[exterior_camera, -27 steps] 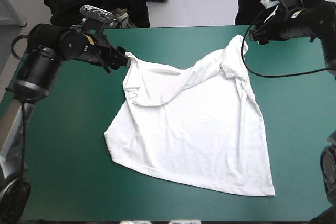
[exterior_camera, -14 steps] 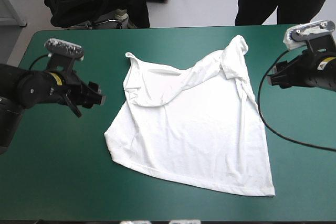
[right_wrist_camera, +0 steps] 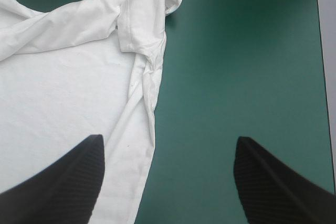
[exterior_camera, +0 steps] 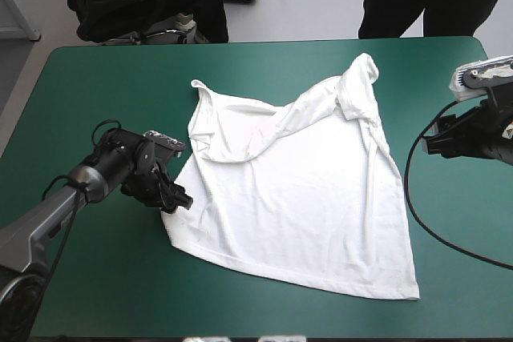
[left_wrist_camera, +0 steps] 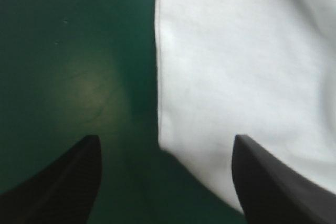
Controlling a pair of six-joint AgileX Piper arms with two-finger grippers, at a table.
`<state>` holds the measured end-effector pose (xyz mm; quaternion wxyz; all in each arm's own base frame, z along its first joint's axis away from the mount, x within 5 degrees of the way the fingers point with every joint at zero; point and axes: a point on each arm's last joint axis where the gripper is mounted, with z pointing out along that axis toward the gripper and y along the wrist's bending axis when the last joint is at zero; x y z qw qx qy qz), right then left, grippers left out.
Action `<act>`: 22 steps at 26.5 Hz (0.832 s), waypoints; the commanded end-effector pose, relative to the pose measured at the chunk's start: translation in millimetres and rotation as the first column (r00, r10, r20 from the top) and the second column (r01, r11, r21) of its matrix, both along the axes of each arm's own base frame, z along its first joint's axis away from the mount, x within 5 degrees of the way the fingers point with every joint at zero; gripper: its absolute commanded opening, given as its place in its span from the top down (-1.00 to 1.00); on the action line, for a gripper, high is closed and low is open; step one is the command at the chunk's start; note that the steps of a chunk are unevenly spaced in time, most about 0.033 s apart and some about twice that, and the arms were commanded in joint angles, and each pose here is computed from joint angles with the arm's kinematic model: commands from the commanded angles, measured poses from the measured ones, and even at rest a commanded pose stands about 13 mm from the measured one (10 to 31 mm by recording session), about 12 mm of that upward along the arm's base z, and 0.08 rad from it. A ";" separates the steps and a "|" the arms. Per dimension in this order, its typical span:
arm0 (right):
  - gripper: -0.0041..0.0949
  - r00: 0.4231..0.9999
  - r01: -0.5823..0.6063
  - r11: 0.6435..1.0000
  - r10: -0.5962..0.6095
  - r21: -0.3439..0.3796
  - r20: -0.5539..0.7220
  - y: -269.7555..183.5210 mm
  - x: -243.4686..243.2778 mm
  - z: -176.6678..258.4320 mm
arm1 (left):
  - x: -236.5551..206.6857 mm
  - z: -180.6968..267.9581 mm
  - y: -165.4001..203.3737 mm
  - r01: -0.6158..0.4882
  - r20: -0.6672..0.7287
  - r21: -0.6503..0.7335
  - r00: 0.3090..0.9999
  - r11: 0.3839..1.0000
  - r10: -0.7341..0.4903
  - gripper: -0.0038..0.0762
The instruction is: Fold the cloth
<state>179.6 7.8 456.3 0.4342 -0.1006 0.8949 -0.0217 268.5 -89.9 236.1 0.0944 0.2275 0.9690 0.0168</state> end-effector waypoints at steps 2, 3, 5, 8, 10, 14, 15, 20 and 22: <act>-0.39 0.997 0.000 1.000 0.000 -0.006 0.079 -0.4 -2.5 11.5 | 11.7 -13.1 -6.0 -0.013 -0.023 -0.019 1.000 1.000 0.012 -0.21; -0.39 0.997 0.000 1.000 0.000 -0.006 0.078 -0.4 -2.5 11.4 | 12.6 -15.4 -9.3 -0.007 -0.030 -0.048 1.000 0.999 0.006 -0.15; -0.39 0.998 -0.009 1.000 0.010 -0.017 0.067 -0.2 -1.3 8.6 | 13.2 -16.8 -14.0 0.004 -0.034 -0.095 0.999 0.995 -0.007 -0.04; -0.39 1.000 -0.017 1.000 0.017 -0.026 0.015 -0.2 -1.5 0.6 | 12.4 -18.6 -15.3 0.002 -0.054 -0.105 0.999 0.994 -0.007 0.15; -0.39 0.998 -0.041 0.999 0.039 -0.028 -0.051 1.2 -4.0 -7.8 | 12.0 -18.7 -15.3 0.001 -0.058 -0.106 0.998 0.994 -0.007 0.32; -0.39 0.989 -0.046 0.999 0.042 -0.025 -0.143 1.4 -13.8 -25.5 | 12.1 -18.7 -15.2 0.002 -0.058 -0.104 0.998 0.995 -0.008 0.78; -0.39 0.986 -0.053 0.998 0.048 -0.023 -0.158 2.6 -16.7 -29.2 | 12.1 -18.7 -15.0 0.003 -0.057 -0.102 0.998 0.995 -0.008 0.87; -0.39 0.966 -0.108 0.994 0.107 0.010 -0.237 14.8 -36.3 -52.7 | 12.7 -18.6 -15.2 0.003 -0.050 -0.104 0.999 0.995 -0.008 0.94; -0.39 0.955 -0.111 0.992 0.122 0.058 -0.269 19.9 -42.7 -64.7 | 12.9 -18.6 -14.8 0.006 -0.049 -0.100 0.999 0.995 -0.011 0.95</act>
